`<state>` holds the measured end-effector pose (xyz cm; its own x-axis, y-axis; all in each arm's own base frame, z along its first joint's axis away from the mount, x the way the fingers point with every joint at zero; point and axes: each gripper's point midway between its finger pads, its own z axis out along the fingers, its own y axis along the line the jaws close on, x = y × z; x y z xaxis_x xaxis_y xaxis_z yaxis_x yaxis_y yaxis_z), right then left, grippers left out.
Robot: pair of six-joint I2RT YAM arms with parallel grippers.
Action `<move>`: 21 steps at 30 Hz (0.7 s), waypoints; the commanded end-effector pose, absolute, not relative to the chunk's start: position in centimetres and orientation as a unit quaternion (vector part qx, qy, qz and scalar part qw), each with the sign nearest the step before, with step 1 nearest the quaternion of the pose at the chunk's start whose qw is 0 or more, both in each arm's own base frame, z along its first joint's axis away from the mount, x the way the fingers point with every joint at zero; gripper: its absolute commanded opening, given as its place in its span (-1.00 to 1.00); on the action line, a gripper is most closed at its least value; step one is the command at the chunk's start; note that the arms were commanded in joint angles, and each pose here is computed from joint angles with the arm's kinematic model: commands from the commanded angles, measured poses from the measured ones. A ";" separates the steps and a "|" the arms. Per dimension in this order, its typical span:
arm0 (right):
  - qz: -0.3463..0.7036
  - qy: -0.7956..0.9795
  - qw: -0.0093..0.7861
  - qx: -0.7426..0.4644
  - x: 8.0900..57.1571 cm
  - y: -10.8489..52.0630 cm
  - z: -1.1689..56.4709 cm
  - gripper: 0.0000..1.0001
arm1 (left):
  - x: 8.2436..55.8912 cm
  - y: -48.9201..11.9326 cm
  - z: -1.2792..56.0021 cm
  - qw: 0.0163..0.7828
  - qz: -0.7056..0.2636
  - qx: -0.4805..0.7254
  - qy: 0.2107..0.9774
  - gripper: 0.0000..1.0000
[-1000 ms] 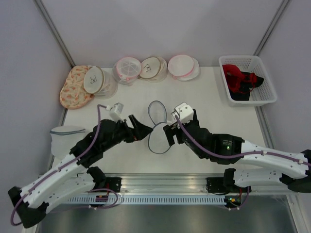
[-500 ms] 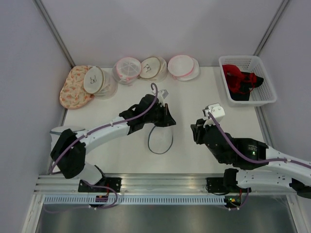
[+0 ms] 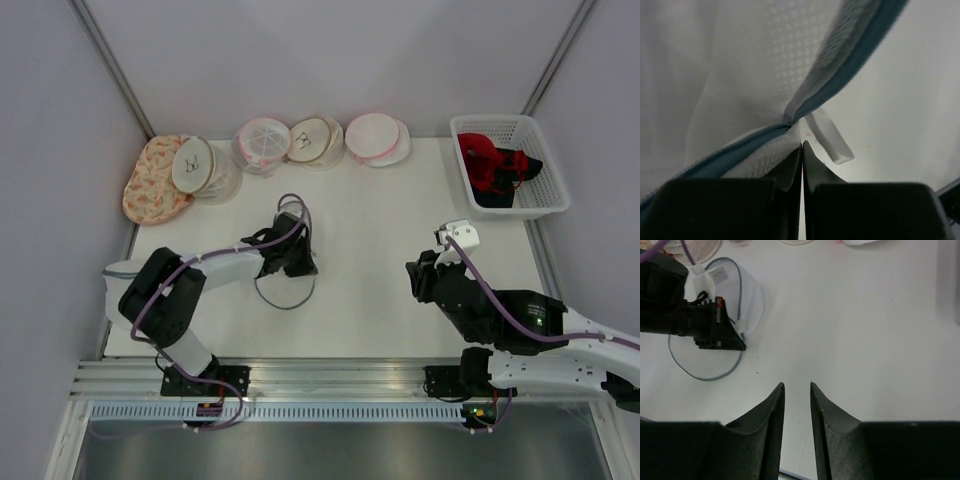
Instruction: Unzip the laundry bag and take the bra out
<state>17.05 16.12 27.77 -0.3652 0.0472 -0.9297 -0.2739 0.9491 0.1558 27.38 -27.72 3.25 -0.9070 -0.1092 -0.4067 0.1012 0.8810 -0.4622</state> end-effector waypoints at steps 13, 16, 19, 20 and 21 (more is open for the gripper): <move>0.153 0.820 0.543 -0.092 16.8 17.7 25.3 -0.34 | 26.2 -3.4 3.0 0.291 -0.103 -0.383 0.871 -0.96; 0.153 0.822 0.540 -0.094 16.7 17.7 24.9 -0.33 | 24.9 0.0 3.3 0.307 -0.078 -0.457 0.831 -0.96; 0.153 0.824 0.538 -0.094 16.6 17.6 24.5 -0.33 | 25.4 -0.9 5.5 0.350 -0.134 -0.445 0.813 -0.95; 0.150 0.824 0.539 -0.093 16.6 17.5 24.4 -0.33 | 26.0 -1.8 6.8 0.368 -0.167 -0.428 0.808 -0.95; 0.148 0.824 0.538 -0.092 16.6 17.4 24.2 -0.32 | 26.7 -4.1 8.3 0.366 -0.230 -0.395 0.810 -0.95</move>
